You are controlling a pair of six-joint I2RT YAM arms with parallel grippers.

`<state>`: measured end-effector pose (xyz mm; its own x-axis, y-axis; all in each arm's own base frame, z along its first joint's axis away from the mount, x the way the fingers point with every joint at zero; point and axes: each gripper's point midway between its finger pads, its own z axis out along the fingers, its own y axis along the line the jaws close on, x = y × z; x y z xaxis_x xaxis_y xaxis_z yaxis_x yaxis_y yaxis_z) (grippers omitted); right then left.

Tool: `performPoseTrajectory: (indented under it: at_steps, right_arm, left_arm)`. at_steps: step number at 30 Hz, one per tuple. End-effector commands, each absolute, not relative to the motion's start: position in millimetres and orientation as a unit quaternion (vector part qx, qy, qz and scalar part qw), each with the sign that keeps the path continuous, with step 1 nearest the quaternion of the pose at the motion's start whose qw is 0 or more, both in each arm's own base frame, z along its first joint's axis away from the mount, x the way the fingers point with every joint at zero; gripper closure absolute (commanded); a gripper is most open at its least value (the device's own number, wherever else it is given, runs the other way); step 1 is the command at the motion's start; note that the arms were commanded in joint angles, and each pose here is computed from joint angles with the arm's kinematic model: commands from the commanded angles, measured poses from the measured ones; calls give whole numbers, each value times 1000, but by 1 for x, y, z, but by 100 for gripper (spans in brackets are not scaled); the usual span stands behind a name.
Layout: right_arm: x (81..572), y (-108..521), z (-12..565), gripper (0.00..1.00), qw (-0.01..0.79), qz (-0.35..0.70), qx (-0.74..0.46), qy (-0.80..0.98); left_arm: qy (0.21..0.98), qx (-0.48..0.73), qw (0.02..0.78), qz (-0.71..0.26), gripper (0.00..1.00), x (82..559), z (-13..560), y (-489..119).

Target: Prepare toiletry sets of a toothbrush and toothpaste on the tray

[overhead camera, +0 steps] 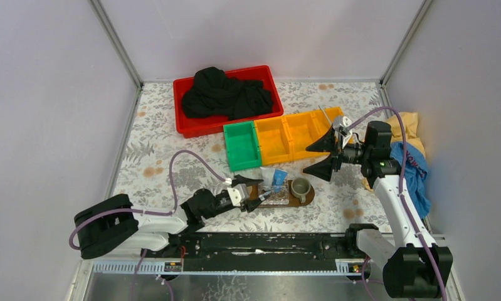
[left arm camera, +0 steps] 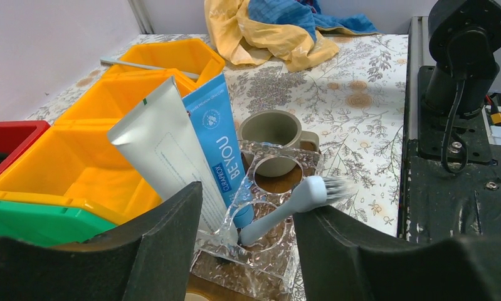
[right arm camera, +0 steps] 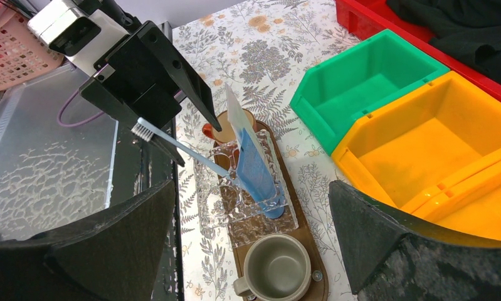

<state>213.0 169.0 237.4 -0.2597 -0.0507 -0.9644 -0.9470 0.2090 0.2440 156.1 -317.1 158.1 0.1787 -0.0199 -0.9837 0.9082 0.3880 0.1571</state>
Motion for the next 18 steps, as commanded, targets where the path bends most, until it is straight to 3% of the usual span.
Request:
performPoseTrajectory:
  at_steps: [1,18]
  right_arm:
    - [213,169,252,1,474,487,-418,604]
    - [212,169,252,1,472,489,-417,603]
  left_arm:
    - [522,411,655,-360,38,155,165,-313]
    - [536,417,642,-357,33,148,153,-301]
